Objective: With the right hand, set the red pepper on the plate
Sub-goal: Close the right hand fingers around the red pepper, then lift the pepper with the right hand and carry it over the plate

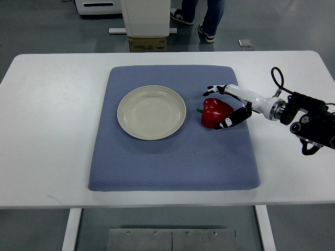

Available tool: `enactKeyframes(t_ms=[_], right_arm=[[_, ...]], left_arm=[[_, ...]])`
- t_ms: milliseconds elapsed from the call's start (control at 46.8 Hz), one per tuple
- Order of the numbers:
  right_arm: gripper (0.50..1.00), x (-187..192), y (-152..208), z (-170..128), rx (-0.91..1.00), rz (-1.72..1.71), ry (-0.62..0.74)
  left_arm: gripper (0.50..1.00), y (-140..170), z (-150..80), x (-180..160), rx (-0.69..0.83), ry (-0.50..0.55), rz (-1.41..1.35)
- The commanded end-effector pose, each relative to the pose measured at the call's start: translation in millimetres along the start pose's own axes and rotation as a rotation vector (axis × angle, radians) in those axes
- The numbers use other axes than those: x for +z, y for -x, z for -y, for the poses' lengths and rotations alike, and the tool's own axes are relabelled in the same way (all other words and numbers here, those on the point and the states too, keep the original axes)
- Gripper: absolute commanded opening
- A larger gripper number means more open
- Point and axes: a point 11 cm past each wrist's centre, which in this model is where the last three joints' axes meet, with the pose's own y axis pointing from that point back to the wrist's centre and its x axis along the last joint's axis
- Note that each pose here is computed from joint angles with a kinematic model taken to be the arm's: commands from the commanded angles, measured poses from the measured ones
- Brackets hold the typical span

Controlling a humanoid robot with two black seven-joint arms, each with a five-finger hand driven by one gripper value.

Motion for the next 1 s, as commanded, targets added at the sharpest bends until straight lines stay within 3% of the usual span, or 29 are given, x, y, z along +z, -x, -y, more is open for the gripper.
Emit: enactKeyframes(t_ms=[0, 684, 983], right_arm=[[0.979, 2, -1, 0, 0.004, -0.001, 0.017], [0.931, 4, 6, 6, -0.006, -0.001, 0.022], [0.805, 8, 11, 4, -0.03, -0.025, 0.035]], left_arm=[[1.0, 0, 0, 0, 0.0, 0.0, 0.0], [1.0, 0, 0, 0, 0.0, 0.0, 0.0], [1.0, 0, 0, 0, 0.0, 0.0, -0.001]])
